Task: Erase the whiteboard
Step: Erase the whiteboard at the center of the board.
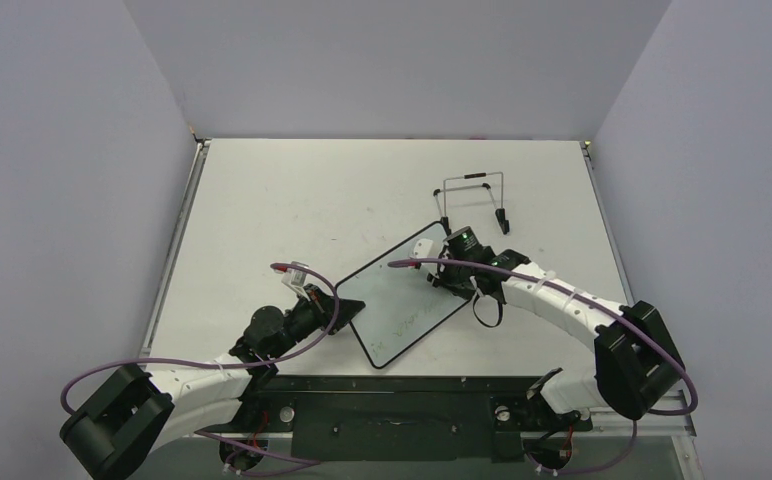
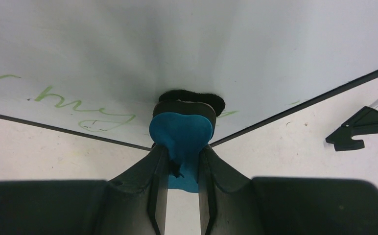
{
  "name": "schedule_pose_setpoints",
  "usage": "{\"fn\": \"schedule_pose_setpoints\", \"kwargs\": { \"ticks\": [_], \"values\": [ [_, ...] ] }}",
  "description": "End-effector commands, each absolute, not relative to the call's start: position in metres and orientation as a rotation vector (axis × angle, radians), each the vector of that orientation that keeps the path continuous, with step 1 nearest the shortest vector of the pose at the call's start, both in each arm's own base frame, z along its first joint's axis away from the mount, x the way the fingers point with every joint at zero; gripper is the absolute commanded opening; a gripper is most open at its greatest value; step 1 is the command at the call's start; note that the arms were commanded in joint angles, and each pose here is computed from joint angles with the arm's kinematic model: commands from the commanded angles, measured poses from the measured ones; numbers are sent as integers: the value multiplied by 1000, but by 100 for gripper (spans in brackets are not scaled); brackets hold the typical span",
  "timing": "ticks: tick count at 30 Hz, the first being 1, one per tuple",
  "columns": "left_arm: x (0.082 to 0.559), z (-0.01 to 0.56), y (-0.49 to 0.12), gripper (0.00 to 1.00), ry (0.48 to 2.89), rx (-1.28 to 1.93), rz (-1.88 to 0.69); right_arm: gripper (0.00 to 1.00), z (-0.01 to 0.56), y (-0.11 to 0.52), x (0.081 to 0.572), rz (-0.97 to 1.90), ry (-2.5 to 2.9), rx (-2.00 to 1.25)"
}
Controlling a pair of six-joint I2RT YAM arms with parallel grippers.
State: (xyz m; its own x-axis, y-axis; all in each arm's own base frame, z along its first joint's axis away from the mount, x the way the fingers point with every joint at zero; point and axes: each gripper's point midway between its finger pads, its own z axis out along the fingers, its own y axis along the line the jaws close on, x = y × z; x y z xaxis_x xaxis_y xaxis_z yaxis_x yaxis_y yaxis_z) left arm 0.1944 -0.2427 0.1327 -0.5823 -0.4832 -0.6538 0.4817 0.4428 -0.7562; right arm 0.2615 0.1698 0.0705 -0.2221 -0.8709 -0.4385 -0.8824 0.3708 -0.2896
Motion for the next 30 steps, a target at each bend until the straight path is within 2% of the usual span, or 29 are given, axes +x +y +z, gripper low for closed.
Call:
{"fn": "schedule_pose_setpoints", "kwargs": {
  "ticks": [1,6,9,16,22,30],
  "values": [
    [191,189,-253,0,1562,57,-1418,0,88,179,273,40,2057,-1451],
    [191,189,-252,0,1560,54,-1420,0,76,207,239,170,1985,-1662],
    [190,190,-252,0,1560,54,-1421,0,72,213,235,173,1975,-1693],
    [191,189,-251,0,1562,53,-1416,0,85,171,285,-36,2099,-1404],
    [191,188,-253,0,1565,54,-1424,0,90,156,294,-59,2126,-1308],
    [190,189,-253,0,1565,47,-1429,0,78,207,233,235,1978,-1684]
  ]
}}
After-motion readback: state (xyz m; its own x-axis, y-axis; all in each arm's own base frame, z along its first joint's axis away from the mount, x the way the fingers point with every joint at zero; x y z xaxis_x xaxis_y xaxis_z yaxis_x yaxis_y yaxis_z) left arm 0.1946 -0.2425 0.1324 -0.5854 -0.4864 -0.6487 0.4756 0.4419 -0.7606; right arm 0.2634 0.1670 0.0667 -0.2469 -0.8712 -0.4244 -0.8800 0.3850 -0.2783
